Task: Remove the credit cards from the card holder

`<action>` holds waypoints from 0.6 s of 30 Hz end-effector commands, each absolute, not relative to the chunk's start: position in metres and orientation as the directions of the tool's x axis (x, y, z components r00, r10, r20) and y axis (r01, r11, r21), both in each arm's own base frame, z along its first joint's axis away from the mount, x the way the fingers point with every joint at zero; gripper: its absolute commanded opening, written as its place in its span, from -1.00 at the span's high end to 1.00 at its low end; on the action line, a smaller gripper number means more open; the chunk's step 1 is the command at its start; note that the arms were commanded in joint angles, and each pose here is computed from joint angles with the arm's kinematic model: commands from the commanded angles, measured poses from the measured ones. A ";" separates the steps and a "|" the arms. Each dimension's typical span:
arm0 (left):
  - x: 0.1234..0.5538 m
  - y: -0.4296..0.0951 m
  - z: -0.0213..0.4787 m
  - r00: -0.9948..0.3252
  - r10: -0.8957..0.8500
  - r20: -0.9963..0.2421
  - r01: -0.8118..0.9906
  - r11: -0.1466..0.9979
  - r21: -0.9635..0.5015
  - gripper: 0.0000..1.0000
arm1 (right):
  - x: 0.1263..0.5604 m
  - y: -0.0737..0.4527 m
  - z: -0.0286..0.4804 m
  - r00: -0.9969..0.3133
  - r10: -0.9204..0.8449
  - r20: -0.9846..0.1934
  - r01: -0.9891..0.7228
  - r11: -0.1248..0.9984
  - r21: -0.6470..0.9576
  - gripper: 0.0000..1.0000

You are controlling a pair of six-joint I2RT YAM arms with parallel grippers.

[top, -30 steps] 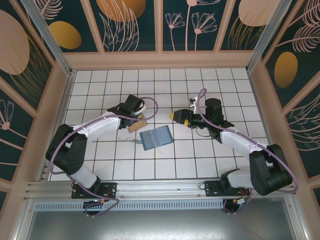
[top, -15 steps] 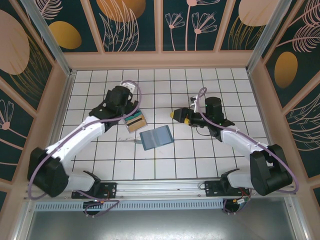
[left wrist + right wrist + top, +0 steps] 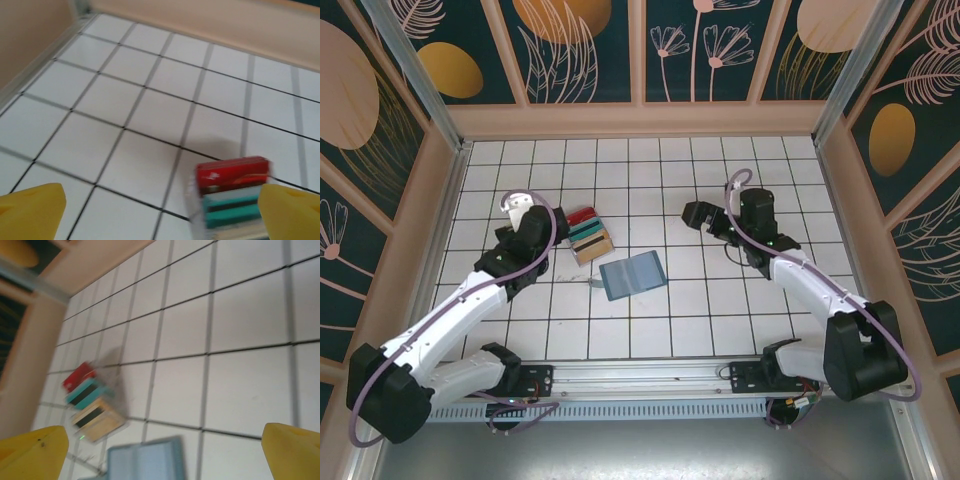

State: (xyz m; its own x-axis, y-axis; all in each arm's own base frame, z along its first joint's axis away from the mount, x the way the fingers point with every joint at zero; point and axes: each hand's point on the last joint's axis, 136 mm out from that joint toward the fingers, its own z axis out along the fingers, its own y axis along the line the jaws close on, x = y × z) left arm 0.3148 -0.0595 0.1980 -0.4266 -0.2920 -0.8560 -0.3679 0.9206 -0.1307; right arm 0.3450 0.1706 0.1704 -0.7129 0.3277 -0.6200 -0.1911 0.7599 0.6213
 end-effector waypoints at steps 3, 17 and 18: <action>0.303 -0.013 0.188 -0.289 -0.344 -0.893 -0.583 0.803 -0.121 -0.97 | 0.363 0.110 0.169 -0.554 0.285 -0.782 -0.061 0.923 0.380 -0.98; 0.321 0.044 0.154 -0.289 -0.266 -0.920 -0.628 0.778 -0.028 -0.97 | 0.348 0.006 0.157 -0.304 0.133 -0.943 0.199 0.977 0.074 -0.98; 0.322 0.051 0.147 -0.289 -0.271 -0.918 -0.646 0.763 -0.021 -0.97 | 0.348 -0.001 0.153 -0.303 0.139 -0.943 0.227 0.971 0.070 -0.98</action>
